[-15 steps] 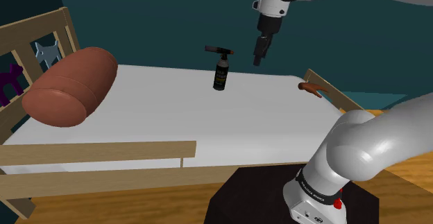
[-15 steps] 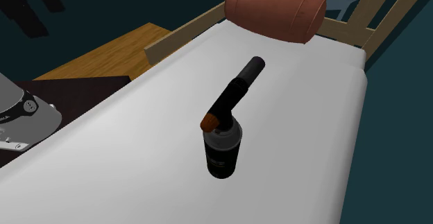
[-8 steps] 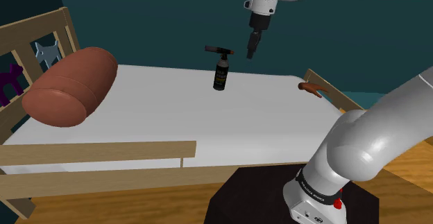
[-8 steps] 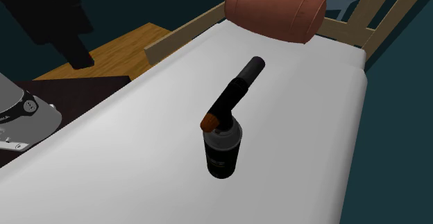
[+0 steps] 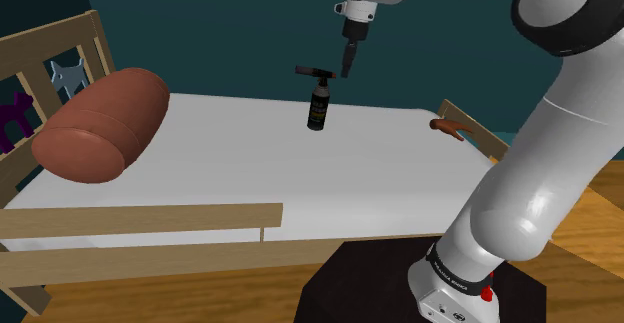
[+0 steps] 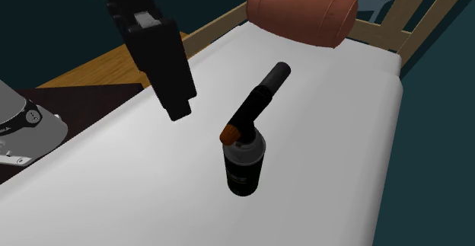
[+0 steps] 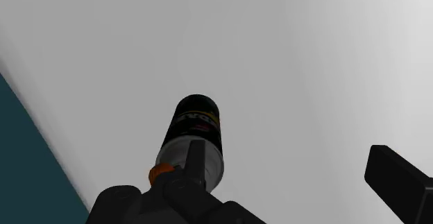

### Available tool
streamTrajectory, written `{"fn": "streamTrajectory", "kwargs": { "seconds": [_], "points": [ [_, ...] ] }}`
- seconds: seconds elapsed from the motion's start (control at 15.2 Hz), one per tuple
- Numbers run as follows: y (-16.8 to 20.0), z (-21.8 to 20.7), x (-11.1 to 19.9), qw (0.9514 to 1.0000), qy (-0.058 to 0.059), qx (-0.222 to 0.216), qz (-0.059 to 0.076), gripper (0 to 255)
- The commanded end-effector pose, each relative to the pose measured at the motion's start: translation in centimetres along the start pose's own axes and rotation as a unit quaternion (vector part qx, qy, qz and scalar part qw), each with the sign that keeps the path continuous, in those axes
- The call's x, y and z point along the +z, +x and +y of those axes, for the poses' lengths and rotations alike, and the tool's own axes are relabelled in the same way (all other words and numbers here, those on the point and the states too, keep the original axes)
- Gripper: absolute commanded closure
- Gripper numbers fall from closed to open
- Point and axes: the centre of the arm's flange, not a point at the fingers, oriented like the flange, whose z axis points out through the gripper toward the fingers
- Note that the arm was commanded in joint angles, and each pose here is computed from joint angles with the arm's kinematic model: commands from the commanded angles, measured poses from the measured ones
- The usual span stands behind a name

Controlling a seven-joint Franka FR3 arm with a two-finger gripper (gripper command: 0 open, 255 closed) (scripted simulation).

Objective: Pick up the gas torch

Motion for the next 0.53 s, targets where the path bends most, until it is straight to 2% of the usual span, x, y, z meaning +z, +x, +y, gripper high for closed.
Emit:
{"fn": "streamTrajectory", "kwargs": {
  "seconds": [0.0, 0.26, 0.46],
  "points": [
    [1.6, 2.2, 0.4, 0.9998, 0.004, -0.018, 0.003, 0],
    [4.7, 6.5, 1.3, 0.9986, 0.011, -0.051, 0.008, 0],
    [5.1, 7.1, 2.5, 0.9984, 0.012, -0.055, 0.009, 0]
  ]
}}
